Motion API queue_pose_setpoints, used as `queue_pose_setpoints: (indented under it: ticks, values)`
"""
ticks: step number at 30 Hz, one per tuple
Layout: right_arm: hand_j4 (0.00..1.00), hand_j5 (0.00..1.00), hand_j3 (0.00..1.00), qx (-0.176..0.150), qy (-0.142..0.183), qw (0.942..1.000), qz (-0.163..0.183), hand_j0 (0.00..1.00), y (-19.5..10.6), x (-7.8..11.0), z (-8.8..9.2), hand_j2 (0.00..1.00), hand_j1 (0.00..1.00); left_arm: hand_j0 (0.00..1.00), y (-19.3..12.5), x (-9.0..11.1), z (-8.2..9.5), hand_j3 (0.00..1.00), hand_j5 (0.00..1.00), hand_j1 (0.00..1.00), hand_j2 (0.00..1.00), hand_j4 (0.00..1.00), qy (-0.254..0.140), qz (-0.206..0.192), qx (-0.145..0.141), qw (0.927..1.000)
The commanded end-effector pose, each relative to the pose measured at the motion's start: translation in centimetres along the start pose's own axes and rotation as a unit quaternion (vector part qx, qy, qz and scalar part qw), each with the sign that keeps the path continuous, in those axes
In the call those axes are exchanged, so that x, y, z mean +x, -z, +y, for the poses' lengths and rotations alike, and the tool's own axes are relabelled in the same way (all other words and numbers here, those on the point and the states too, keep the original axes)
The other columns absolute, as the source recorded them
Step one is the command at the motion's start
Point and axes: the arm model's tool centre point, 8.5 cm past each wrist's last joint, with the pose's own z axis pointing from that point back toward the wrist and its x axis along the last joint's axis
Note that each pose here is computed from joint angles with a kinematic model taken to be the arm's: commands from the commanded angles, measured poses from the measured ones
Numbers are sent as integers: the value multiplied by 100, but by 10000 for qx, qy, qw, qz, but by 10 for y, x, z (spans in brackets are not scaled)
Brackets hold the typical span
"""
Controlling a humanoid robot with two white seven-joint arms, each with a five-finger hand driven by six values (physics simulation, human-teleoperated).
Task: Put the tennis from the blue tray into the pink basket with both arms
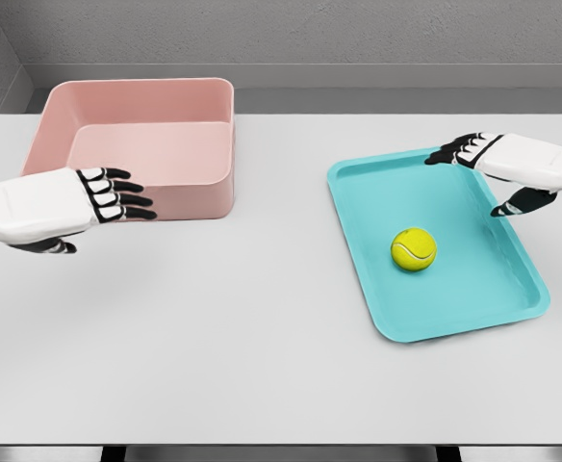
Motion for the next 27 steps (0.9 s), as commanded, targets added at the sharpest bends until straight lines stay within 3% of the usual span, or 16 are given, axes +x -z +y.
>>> queue_pose_setpoints:
  ticks: [1,4,7,10,11,12,14,17,23,27]
  values:
    - [100,100,100,-16,27,10000,-7,100,0,0,0,100,100,100,-2,-3,10,100,100,100,100,100,86,59,12,9999]
    - [100,100,100,-14,18,10000,-37,100,1,2,0,100,100,100,-1,-2,8,100,100,100,100,100,17,44,78,10000]
    - [100,100,100,30,4,9999,-134,100,5,8,2,100,100,100,12,7,-5,100,100,100,100,100,-142,-112,21,9998]
    - [100,100,100,187,112,9994,-261,100,16,14,18,100,100,100,11,9,-24,100,100,100,100,100,-194,-153,-913,9955]
    - [100,100,100,282,148,9990,-316,100,20,16,24,100,100,100,11,10,-28,100,100,100,100,100,-211,-170,-1030,9943]
    - [100,100,100,354,172,9986,-352,100,22,18,29,100,100,100,12,14,-40,100,100,100,100,100,-293,-230,-1351,9901]
    - [100,100,100,446,210,9978,-438,100,29,23,36,100,100,100,16,17,-45,100,100,100,100,100,-317,-296,-1533,9872]
    - [100,100,100,495,237,9973,-488,100,36,25,42,100,100,100,35,24,-42,100,100,100,100,100,-339,-465,-1298,9899]
    - [100,100,100,626,355,9959,-554,100,49,28,57,100,100,100,48,31,-47,100,100,100,100,100,-350,-631,-1481,9863]
    - [100,100,100,630,408,9955,-572,100,55,28,60,100,100,100,53,32,-42,100,100,100,100,100,-324,-669,-1375,9877]
